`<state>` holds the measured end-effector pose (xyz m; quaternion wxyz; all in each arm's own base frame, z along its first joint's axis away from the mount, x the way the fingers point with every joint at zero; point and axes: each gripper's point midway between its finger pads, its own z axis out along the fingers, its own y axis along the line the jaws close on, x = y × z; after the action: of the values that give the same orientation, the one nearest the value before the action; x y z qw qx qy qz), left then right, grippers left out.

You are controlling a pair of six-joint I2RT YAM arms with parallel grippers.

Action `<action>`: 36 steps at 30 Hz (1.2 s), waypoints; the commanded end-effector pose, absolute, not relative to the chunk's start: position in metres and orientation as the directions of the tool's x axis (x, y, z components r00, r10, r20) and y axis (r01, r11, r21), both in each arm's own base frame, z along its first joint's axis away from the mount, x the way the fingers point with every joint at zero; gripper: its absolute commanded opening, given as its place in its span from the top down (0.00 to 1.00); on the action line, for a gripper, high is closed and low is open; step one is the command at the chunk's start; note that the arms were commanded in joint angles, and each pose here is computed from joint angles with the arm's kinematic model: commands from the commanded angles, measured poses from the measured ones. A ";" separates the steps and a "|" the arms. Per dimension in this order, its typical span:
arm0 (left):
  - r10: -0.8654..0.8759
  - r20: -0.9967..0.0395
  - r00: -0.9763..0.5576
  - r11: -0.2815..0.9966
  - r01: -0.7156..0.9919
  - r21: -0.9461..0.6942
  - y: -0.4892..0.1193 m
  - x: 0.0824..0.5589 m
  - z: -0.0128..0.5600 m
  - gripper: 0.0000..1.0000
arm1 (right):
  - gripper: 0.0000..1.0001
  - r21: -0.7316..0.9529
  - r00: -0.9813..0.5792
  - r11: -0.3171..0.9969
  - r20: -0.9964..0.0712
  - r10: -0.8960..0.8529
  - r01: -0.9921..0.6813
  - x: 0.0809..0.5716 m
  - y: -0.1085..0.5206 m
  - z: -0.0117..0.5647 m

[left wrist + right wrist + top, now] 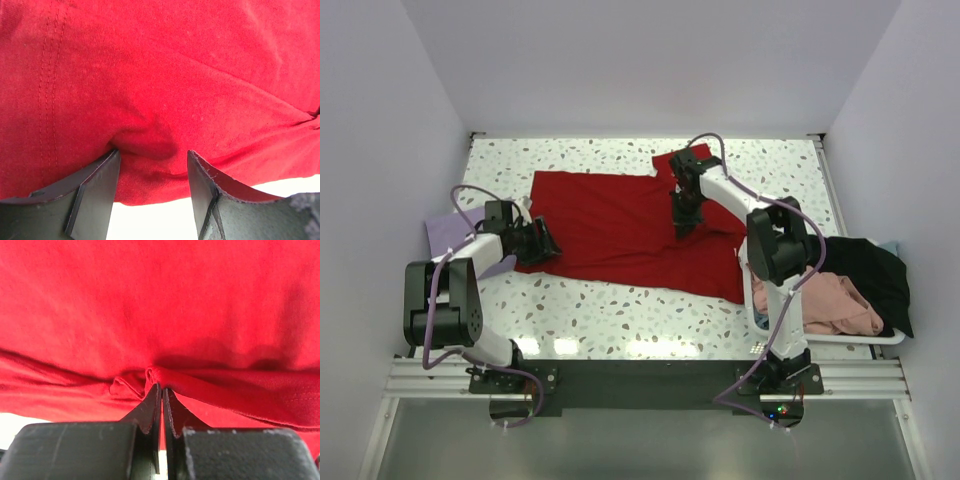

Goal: Fold and stack the t-shirts
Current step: Fold the tshirt

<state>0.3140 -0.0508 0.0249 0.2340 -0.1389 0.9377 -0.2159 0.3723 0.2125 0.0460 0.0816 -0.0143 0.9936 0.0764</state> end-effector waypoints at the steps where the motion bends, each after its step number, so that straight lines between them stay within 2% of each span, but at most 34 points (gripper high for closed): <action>1: -0.356 -0.275 -0.893 0.883 -0.225 -0.413 -0.046 0.278 -0.001 0.39 | 1.00 0.143 -0.982 0.987 -0.184 -0.042 -0.069 0.384 0.216 0.056; 12: -0.366 -0.282 -0.887 0.881 -0.232 -0.412 -0.045 0.276 0.003 0.39 | 0.98 0.169 -0.977 0.982 -0.209 -0.048 -0.084 0.400 0.226 0.067; 14: -0.372 -0.286 -0.883 0.878 -0.236 -0.415 -0.046 0.277 0.005 0.39 | 0.93 0.175 -0.975 0.980 -0.218 -0.051 -0.091 0.400 0.228 0.072; 15: -0.374 -0.285 -0.883 0.878 -0.237 -0.416 -0.046 0.276 0.006 0.39 | 0.83 0.178 -0.973 0.980 -0.225 -0.049 -0.090 0.401 0.229 0.076; 17: -0.378 -0.285 -0.881 0.877 -0.242 -0.415 -0.046 0.274 0.007 0.38 | 0.77 0.190 -0.970 0.977 -0.240 -0.046 -0.093 0.403 0.230 0.084; 18: -0.384 -0.288 -0.877 0.874 -0.246 -0.418 -0.046 0.273 0.008 0.38 | 0.68 0.196 -0.967 0.976 -0.252 -0.043 -0.095 0.404 0.231 0.089; 20: -0.389 -0.292 -0.874 0.872 -0.248 -0.422 -0.047 0.272 0.010 0.38 | 0.61 0.204 -0.962 0.974 -0.269 -0.044 -0.102 0.404 0.232 0.098; 21: -0.391 -0.294 -0.872 0.871 -0.248 -0.423 -0.047 0.272 0.010 0.38 | 0.52 0.202 -0.962 0.974 -0.270 -0.042 -0.099 0.403 0.231 0.100; 24: -0.392 -0.303 -0.869 0.872 -0.245 -0.424 -0.046 0.272 0.016 0.38 | 0.37 0.194 -0.957 0.977 -0.288 -0.033 -0.092 0.400 0.225 0.111; 28: -0.389 -0.348 -0.853 0.880 -0.232 -0.414 -0.043 0.280 0.034 0.38 | 0.27 0.200 -0.956 0.976 -0.293 -0.023 -0.085 0.384 0.218 0.116; 32: -0.396 -0.393 -0.830 0.881 -0.221 -0.419 -0.041 0.288 0.052 0.38 | 0.26 0.193 -0.960 0.979 -0.281 -0.014 -0.071 0.359 0.205 0.112; 36: -0.401 -0.411 -0.819 0.872 -0.204 -0.445 -0.050 0.296 0.061 0.39 | 0.26 0.170 -0.975 0.985 -0.223 0.000 -0.038 0.323 0.187 0.090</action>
<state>0.2807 -0.0456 0.0413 0.2262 -0.1619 0.9422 -0.1868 0.3357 0.1941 0.0913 0.1071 -0.0218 0.9902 0.0872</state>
